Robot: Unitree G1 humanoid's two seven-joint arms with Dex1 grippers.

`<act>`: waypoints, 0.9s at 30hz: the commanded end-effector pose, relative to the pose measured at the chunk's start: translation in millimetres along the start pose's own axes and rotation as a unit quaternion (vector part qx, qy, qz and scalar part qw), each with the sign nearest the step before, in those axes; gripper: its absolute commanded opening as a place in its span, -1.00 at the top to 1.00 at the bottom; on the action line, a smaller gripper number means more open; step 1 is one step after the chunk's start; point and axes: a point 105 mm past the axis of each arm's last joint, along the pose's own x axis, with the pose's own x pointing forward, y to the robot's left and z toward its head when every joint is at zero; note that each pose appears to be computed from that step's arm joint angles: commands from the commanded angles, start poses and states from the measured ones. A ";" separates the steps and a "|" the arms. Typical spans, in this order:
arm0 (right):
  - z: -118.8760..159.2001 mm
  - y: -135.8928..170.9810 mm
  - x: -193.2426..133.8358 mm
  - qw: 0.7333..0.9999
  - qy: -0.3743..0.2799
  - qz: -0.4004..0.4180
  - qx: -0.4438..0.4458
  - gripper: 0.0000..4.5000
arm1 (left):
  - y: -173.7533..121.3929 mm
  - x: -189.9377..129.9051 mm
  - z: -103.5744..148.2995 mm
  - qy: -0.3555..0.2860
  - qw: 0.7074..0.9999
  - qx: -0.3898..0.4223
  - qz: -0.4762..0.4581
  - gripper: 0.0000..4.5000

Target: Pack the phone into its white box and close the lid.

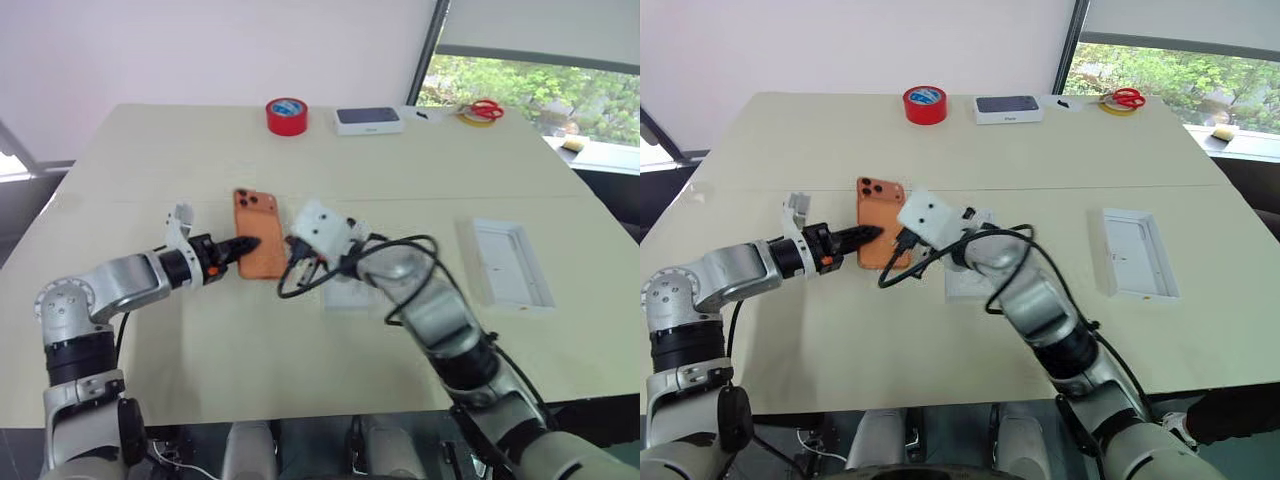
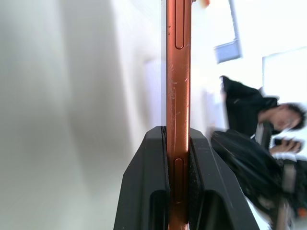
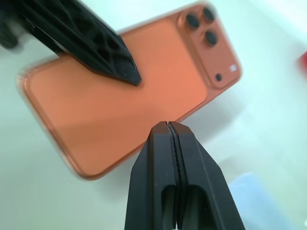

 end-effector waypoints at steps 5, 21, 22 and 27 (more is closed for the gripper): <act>-5.3 -17.6 -72.5 1.000 -0.022 0.003 -0.004 1.00 | -49.9 31.5 -32.9 0.033 0.996 0.017 -0.075 0.99; -51.7 -44.4 -139.9 0.993 0.026 -0.089 0.069 1.00 | -42.2 87.1 -80.6 0.076 0.997 -0.025 -0.016 0.99; -52.0 -44.7 -140.0 0.993 0.026 -0.091 0.069 1.00 | -40.8 88.8 -82.2 0.078 0.997 -0.022 -0.011 0.99; -53.4 -44.6 -139.5 0.992 0.027 -0.097 0.071 1.00 | -44.1 95.3 -84.5 0.079 0.997 -0.018 -0.017 0.99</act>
